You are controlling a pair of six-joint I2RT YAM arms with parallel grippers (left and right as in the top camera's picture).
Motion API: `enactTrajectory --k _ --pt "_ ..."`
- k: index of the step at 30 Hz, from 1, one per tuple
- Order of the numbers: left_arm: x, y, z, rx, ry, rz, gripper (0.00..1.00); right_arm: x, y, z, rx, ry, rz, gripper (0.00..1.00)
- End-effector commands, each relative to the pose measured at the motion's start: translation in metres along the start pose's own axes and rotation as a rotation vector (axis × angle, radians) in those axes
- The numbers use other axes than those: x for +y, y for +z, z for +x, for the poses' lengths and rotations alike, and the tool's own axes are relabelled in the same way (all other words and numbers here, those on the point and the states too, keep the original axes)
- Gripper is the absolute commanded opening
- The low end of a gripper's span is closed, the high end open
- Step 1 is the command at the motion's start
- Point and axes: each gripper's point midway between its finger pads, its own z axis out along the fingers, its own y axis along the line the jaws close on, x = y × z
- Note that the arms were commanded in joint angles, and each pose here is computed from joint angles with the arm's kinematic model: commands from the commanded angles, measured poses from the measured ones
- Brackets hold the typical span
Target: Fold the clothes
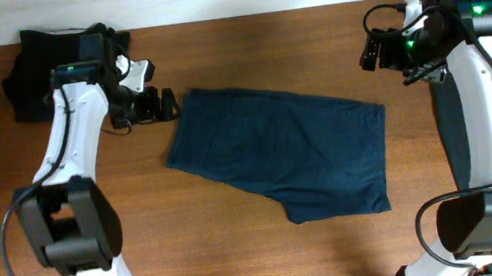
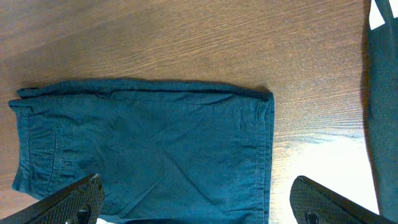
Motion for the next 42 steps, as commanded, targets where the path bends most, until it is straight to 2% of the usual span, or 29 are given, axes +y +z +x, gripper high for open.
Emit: enactTrajectory --k 1,5,9,16,17,19,20,22,23,24,28,32,35,40,42 --pt "0.016 0.045 0.007 0.087 -0.029 0.009 0.99 0.003 -0.003 -0.001 -0.005 -0.006 -0.016 0.99" --pt "-0.002 0.082 0.021 0.17 -0.065 0.193 0.99 0.003 -0.003 -0.001 -0.006 -0.006 -0.016 0.99" --pt "-0.004 0.098 0.031 0.22 -0.097 0.238 0.99 0.003 -0.003 -0.001 -0.006 -0.006 -0.016 0.99" --pt "-0.023 0.107 0.03 0.223 -0.042 0.239 0.98 0.003 -0.003 -0.001 -0.006 -0.006 -0.016 0.99" --pt "-0.024 0.109 0.031 0.226 -0.031 0.226 0.91 0.003 -0.003 -0.001 -0.006 -0.006 -0.016 0.99" --pt "-0.023 0.111 0.032 0.232 -0.026 0.21 0.6 0.003 -0.003 -0.001 -0.006 -0.006 -0.016 0.99" --pt "-0.023 0.111 0.032 0.233 -0.026 0.21 0.49 0.003 -0.003 -0.001 -0.006 -0.006 -0.016 0.99" --pt "-0.022 0.111 0.032 0.23 -0.026 0.209 0.14 0.003 -0.003 -0.001 -0.006 -0.006 -0.016 0.99" --pt "-0.02 0.111 0.032 0.23 -0.025 0.201 0.04 0.003 -0.003 -0.001 -0.006 -0.006 -0.016 0.99" --pt "-0.015 0.112 0.032 0.232 -0.025 0.174 0.01 0.003 -0.003 -0.001 -0.006 -0.006 -0.016 0.99" --pt "0.035 0.1 0.039 0.26 -0.203 0.011 0.01 0.003 -0.003 0.001 0.002 -0.004 -0.015 0.99" --pt "0.081 0.056 0.036 0.228 -0.374 -0.005 0.01 0.022 -0.004 0.009 0.044 -0.001 -0.13 0.99" --pt "0.099 0.017 0.035 0.189 -0.44 -0.013 0.01 0.023 -0.004 0.01 0.046 0.0 -0.139 0.99" --pt "0.076 -0.05 0.024 0.079 -0.397 -0.038 0.01 0.037 0.0 0.014 0.059 -0.032 -0.149 0.99" --pt "0.046 -0.088 0.015 -0.002 -0.334 -0.035 0.01 0.053 0.012 0.021 0.095 -0.069 -0.158 0.99"
